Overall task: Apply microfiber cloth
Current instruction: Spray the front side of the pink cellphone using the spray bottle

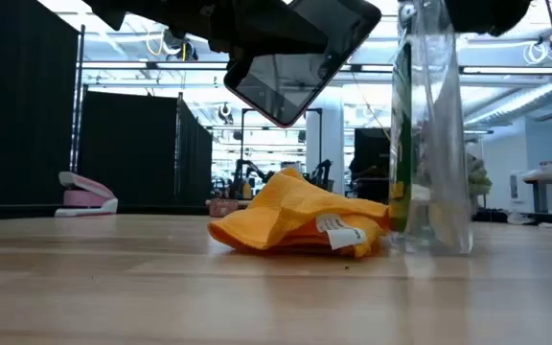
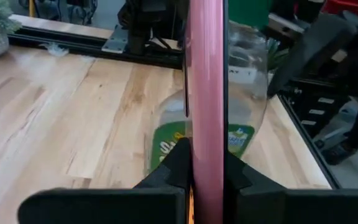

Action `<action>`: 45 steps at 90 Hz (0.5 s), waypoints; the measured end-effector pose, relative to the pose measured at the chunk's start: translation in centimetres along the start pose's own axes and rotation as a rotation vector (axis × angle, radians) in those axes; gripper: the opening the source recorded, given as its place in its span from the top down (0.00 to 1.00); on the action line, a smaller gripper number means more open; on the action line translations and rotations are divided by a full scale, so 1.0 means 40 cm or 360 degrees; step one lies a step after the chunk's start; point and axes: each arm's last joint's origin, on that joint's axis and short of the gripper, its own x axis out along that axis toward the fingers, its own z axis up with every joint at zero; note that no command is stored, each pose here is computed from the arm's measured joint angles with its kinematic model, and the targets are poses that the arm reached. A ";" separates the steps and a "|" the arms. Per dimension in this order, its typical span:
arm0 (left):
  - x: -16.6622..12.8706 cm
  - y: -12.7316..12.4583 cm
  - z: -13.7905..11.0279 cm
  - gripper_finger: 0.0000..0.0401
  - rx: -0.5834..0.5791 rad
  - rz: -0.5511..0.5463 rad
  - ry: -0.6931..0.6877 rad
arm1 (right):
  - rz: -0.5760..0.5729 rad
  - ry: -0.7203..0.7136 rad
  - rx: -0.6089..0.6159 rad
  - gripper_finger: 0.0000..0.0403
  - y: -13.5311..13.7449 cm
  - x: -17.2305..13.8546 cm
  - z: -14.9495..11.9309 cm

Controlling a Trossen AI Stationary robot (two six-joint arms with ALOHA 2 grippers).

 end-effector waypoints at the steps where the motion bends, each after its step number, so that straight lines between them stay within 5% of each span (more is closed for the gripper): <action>1: 0.000 0.000 0.000 0.97 0.0000 0.0000 0.0000 | -0.0003 -0.0004 0.0004 0.15 -0.001 -0.001 0.002; 24: 0.000 -0.001 0.000 0.97 0.0001 -0.0012 0.0003 | -0.0036 0.0012 0.0166 0.15 -0.013 -0.004 0.000; 45: 0.000 -0.001 0.000 0.97 0.0001 -0.0016 0.0004 | -0.0138 -0.0031 0.0107 0.15 -0.020 -0.002 0.000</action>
